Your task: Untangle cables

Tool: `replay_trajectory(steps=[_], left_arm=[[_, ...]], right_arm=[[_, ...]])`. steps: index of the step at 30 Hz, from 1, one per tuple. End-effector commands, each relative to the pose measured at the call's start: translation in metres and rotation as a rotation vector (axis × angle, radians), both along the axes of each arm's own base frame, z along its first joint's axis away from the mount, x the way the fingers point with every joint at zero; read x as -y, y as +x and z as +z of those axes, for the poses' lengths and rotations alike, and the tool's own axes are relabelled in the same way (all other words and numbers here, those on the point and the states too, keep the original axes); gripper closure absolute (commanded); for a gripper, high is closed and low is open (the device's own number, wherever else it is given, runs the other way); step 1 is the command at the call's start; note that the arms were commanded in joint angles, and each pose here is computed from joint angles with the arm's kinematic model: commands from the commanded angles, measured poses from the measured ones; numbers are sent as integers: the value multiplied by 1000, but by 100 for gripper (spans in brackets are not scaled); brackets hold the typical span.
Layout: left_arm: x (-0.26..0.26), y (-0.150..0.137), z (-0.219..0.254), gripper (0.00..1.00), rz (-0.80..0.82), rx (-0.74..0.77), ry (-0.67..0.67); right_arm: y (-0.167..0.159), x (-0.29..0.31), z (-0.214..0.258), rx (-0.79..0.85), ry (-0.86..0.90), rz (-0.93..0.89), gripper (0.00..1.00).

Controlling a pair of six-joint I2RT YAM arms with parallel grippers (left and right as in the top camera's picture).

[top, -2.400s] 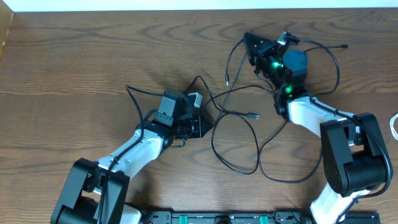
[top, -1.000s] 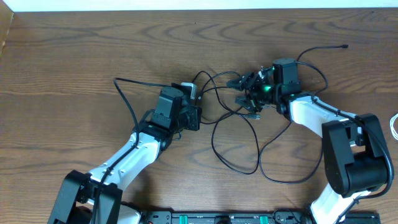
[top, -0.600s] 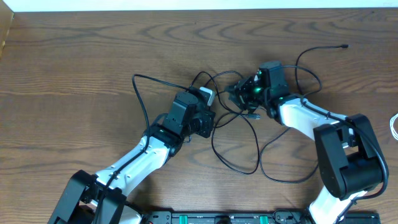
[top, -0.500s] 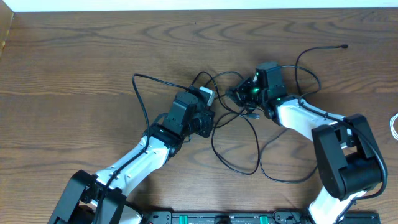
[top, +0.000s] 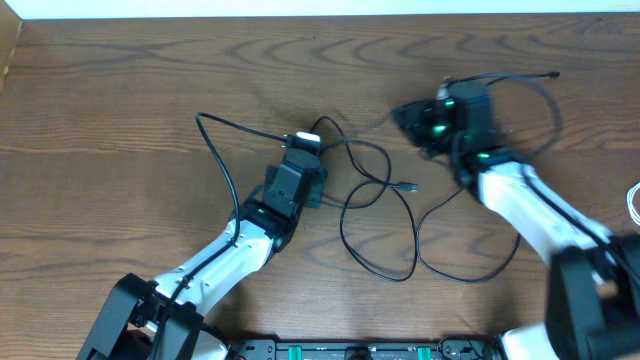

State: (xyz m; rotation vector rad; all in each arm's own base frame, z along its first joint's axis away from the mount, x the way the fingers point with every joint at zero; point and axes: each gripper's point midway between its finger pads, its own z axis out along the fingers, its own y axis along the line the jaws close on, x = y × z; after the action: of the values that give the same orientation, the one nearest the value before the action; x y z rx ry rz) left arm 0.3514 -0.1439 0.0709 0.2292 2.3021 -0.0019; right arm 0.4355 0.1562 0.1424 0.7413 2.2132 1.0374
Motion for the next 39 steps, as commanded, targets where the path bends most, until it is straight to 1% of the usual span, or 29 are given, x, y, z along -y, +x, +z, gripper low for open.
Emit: replay_trajectory(steps=[1,2,3,5,6,7,8,9,10,12,13,14,15,17,20,21,23,25,27,29,31,33,34,36,38,39], left_arm=[[-45,10,20,92,191,109,164],[-49,11,22,91,210,118,181],[-52,11,24,78,227,126,195],[-58,11,26,61,252,138,216],[-60,11,27,60,261,143,224],[-60,11,27,54,261,144,224],[-60,11,27,54,261,143,223],[-60,11,27,55,261,144,222],[-60,11,28,63,261,144,221],[-59,12,29,87,263,152,214],[-59,13,31,92,268,158,206],[-58,13,34,92,270,164,198],[-58,13,37,92,268,171,189],[-57,13,45,92,273,190,166],[-55,12,57,92,278,216,119],[-49,12,59,92,253,215,90],[-33,11,61,92,176,194,19],[-13,7,61,92,86,166,-57],[6,2,62,92,-6,137,-132],[29,-7,68,92,-115,109,-225],[48,-19,82,92,-208,92,-329],[67,-34,104,92,-313,92,-436],[75,-44,118,92,-381,100,-487],[85,-60,148,92,-485,129,-584],[84,-72,180,92,-545,181,-666],[80,-74,191,92,-544,206,-691]], right_arm=[[7,64,38,126,-190,-151,98],[3,75,45,137,-218,-166,98],[1,82,51,147,-231,-173,98],[-3,96,60,162,-252,-190,98],[-5,103,64,166,-262,-201,98],[-8,112,68,173,-280,-211,98],[-9,115,68,170,-283,-212,99],[-11,116,67,161,-283,-208,99],[-13,114,65,153,-281,-196,99],[-17,107,60,132,-274,-159,98],[-19,103,58,127,-273,-137,97],[-21,96,57,131,-269,-99,92],[-23,85,58,148,-267,-38,84],[-30,59,60,192,-275,107,73],[-47,22,51,221,-304,298,63],[-53,10,45,213,-318,344,58],[-63,-13,34,222,-348,433,52],[-68,-32,22,225,-392,495,50],[-68,-39,7,202,-451,497,53],[-69,-43,-3,178,-480,491,54],[-70,-46,-8,170,-485,499,51],[-69,-45,-9,166,-487,497,45],[-69,-44,-9,165,-487,494,44],[-66,-40,-9,160,-485,478,40],[-62,-30,-10,131,-481,427,39],[-61,-26,-11,115,-479,402,39]])
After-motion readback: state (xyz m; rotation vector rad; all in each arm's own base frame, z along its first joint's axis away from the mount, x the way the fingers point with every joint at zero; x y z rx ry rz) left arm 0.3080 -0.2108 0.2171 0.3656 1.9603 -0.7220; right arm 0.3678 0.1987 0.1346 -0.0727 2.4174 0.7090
